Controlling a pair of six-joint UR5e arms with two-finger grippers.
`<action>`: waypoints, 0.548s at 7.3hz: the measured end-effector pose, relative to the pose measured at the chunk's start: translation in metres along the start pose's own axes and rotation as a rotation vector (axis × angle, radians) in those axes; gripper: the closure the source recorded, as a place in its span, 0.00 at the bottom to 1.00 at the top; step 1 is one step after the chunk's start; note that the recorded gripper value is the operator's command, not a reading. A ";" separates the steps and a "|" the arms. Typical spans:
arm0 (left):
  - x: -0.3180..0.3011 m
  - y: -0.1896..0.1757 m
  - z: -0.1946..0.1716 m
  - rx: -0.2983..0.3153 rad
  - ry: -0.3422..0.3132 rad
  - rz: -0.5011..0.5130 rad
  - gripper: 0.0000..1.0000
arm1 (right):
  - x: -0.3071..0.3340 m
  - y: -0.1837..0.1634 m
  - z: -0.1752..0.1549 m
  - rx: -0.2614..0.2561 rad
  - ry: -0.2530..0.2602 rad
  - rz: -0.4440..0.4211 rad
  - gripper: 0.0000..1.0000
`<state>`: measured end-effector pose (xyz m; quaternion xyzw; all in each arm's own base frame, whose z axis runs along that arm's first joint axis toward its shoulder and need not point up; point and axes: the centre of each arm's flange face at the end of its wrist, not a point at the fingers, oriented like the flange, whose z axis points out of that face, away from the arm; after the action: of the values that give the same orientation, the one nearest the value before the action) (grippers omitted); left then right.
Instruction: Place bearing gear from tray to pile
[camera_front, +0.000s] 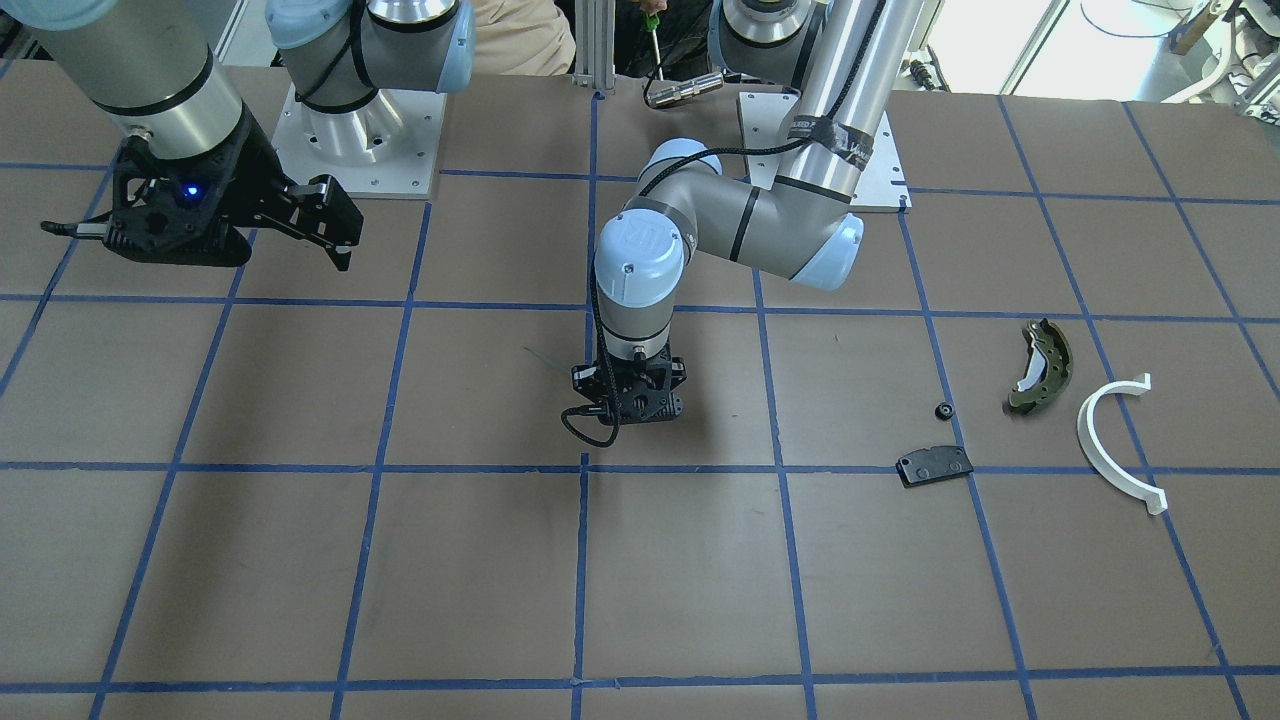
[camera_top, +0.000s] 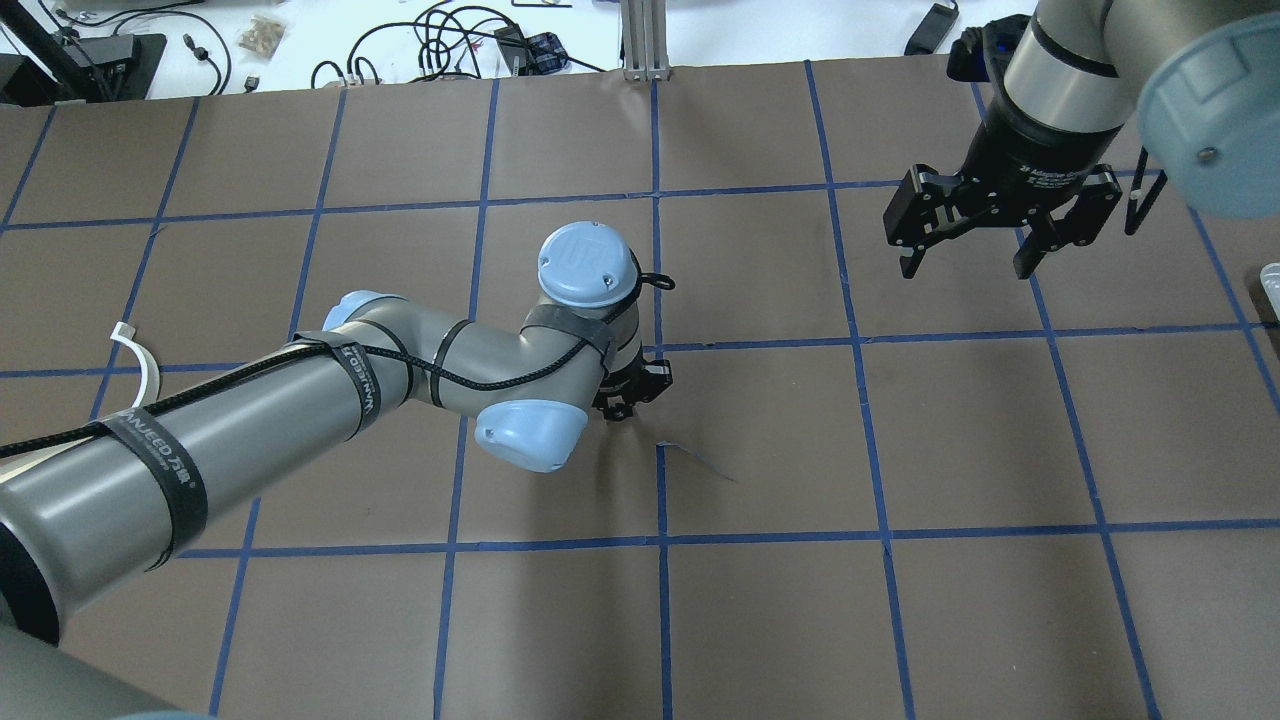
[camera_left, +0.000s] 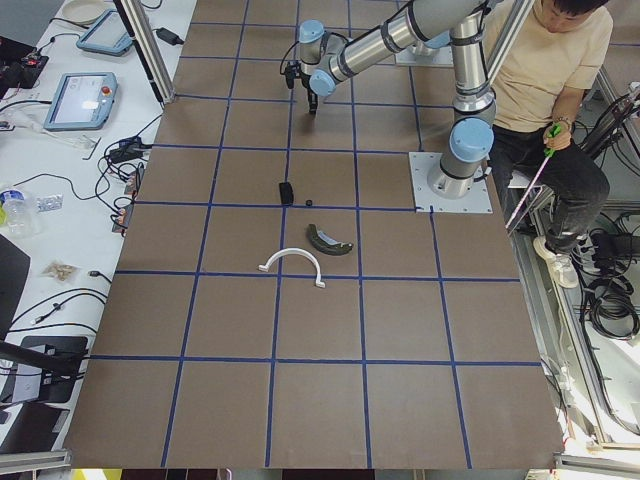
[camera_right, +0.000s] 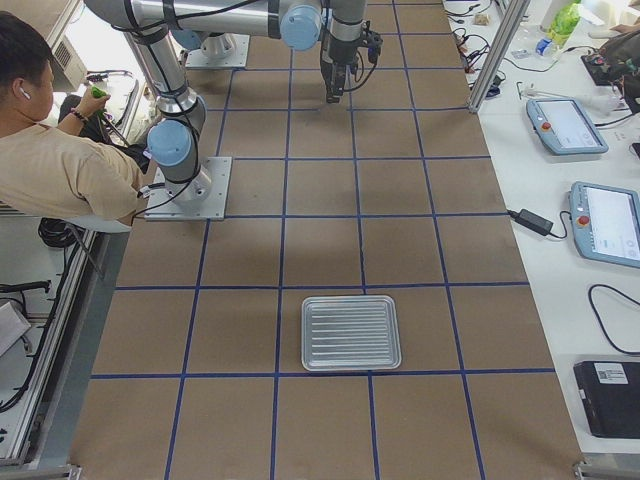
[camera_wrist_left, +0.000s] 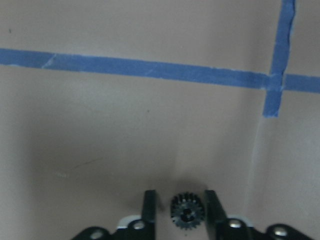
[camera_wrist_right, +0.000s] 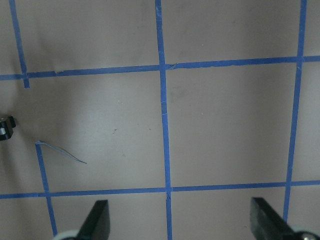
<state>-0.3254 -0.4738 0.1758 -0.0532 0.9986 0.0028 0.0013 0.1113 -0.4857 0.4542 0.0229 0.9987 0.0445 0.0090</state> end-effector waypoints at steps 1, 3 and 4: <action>-0.001 -0.002 -0.007 0.009 0.006 0.005 1.00 | 0.000 0.001 0.001 -0.003 -0.001 0.000 0.00; -0.024 -0.017 -0.024 0.028 0.002 0.049 1.00 | 0.000 0.001 0.002 -0.006 -0.001 0.000 0.00; -0.059 -0.029 -0.026 0.020 -0.021 0.071 1.00 | 0.000 0.002 0.002 -0.008 0.000 0.000 0.00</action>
<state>-0.2634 -0.4968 0.2016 -0.0177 0.9997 -0.0066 0.0120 0.1114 -0.4839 0.4523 0.0228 0.9985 0.0485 0.0092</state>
